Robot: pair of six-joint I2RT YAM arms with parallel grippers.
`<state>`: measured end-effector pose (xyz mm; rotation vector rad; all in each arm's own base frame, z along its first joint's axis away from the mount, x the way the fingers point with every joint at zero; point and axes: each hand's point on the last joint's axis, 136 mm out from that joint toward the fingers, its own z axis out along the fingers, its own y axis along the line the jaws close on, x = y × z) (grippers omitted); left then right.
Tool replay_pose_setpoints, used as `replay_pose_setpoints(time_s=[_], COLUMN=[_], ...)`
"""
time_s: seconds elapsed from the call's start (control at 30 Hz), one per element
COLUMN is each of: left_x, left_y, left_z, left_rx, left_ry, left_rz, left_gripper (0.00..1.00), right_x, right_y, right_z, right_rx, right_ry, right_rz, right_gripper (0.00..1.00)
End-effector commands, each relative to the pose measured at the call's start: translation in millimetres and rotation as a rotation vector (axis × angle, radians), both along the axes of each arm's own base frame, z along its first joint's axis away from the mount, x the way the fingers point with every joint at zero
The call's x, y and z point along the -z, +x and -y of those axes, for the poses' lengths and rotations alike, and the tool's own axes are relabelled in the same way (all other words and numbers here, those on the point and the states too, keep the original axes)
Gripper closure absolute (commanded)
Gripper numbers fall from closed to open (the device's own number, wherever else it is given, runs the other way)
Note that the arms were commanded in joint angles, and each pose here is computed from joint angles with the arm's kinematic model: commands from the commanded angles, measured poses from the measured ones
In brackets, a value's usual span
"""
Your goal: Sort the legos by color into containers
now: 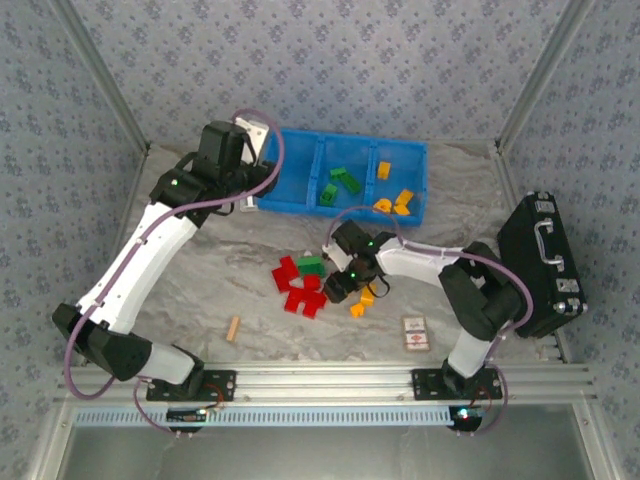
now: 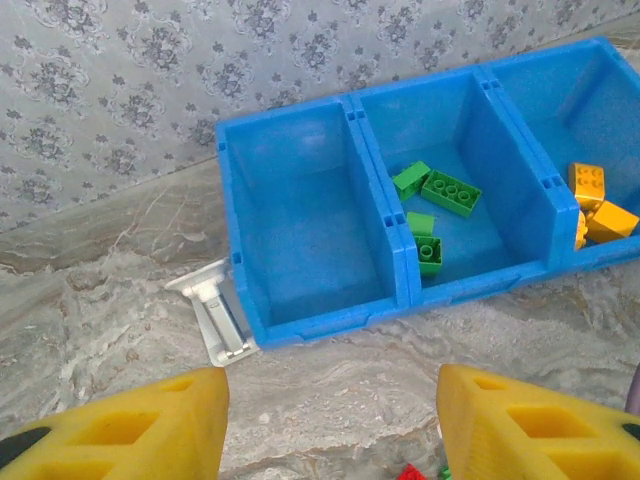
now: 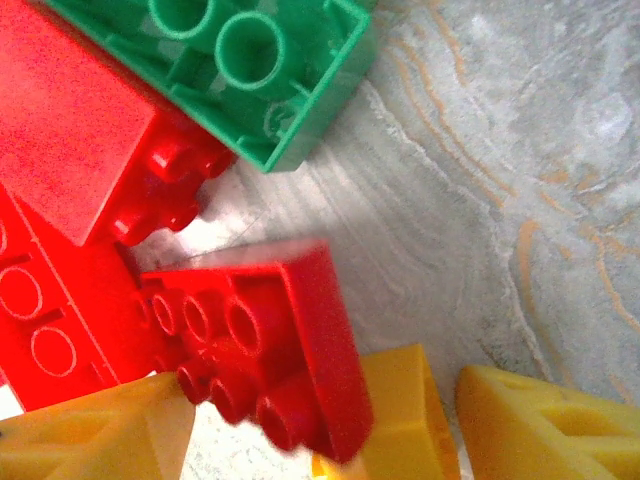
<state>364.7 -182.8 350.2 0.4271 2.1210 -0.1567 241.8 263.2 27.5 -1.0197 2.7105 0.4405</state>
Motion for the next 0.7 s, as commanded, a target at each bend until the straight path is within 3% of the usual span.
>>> replay_pose_setpoints(time_s=[0.0, 0.3, 0.67], left_x=[-12.8, -11.2, -8.4], left_y=[-1.5, -5.4, -7.5], left_z=[-6.6, -8.1, -9.4], left_rx=[-0.012, -0.010, -0.011], left_ry=[-0.021, -0.034, -0.032], left_rz=[0.043, 0.044, 0.045], left_gripper=[0.42, 0.42, 0.41], right_x=[1.9, 7.6, 6.5], right_y=[-21.8, -23.6, -17.3], right_z=[8.2, 17.7, 24.8], right_rx=[0.000, 0.018, 0.044], right_ry=[-0.011, -0.061, -0.102], right_rz=[-0.056, -0.049, -0.022], right_gripper=[0.27, 0.39, 0.60])
